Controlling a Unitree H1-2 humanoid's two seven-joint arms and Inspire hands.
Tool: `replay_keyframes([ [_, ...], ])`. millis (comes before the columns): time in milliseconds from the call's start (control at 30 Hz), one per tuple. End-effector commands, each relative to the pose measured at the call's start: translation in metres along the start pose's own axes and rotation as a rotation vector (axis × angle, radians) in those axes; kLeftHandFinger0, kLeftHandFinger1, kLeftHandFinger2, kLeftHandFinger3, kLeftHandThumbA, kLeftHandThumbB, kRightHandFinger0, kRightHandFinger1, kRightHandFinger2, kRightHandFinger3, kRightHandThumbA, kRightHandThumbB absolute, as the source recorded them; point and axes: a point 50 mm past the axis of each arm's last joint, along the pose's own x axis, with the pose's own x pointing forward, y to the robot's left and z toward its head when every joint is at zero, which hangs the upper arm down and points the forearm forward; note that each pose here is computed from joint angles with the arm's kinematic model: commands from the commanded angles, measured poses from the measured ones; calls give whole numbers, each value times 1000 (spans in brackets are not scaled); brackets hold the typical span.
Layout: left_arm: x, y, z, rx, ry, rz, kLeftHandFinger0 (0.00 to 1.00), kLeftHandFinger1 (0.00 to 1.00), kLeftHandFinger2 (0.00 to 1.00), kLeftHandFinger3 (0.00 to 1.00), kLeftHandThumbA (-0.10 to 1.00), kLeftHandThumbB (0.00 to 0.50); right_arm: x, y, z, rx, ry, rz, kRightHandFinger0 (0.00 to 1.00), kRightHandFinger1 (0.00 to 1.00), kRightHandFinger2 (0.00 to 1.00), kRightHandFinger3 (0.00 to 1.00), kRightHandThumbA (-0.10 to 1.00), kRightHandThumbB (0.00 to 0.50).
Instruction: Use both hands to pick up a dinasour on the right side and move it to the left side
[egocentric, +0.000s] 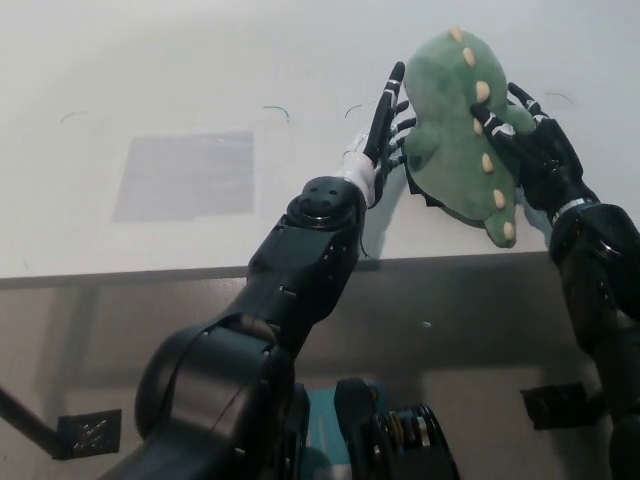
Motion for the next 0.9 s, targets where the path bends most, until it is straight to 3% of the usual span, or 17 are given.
replay_keyframes([
  [0, 2, -49, 44, 66, -96, -113, 1000, 1000, 1000, 1000, 1000, 398, 16, 31, 39, -101, -125, 59, 1000, 1000, 1000, 1000, 1000, 362],
  [133, 1, -50, 35, 91, -107, -142, 1000, 1000, 1000, 1000, 1000, 357, 14, 30, 35, -99, -132, 59, 1000, 1000, 1000, 1000, 1000, 327],
  [333, 1, -49, 36, 109, -102, -139, 1000, 1000, 1000, 1000, 1000, 358, 14, 30, 36, -101, -137, 56, 1000, 1000, 1000, 1000, 1000, 331],
  [367, 1, -49, 35, 105, -98, -138, 1000, 1000, 1000, 1000, 1000, 371, 14, 29, 35, -101, -135, 52, 1000, 1000, 1000, 1000, 1000, 370],
  [467, 1, -47, 32, 104, -86, -135, 1000, 1000, 1000, 1000, 1000, 388, 14, 30, 32, -98, -123, 45, 1000, 1000, 1000, 1000, 1000, 401],
  [533, 1, -45, 29, 109, -83, -141, 1000, 1000, 1000, 1000, 1000, 365, 13, 31, 29, -99, -117, 45, 1000, 1000, 1000, 1000, 1000, 404],
  [667, 2, -42, 30, 117, -75, -147, 1000, 1000, 1000, 1000, 1000, 334, 15, 33, 29, -100, -106, 41, 1000, 1000, 1000, 1000, 1000, 386],
  [867, 0, -33, 10, 104, -28, -134, 1000, 1000, 1000, 1000, 1000, 347, 10, 43, 9, -118, -83, 43, 1000, 1000, 1000, 1000, 1000, 335],
])
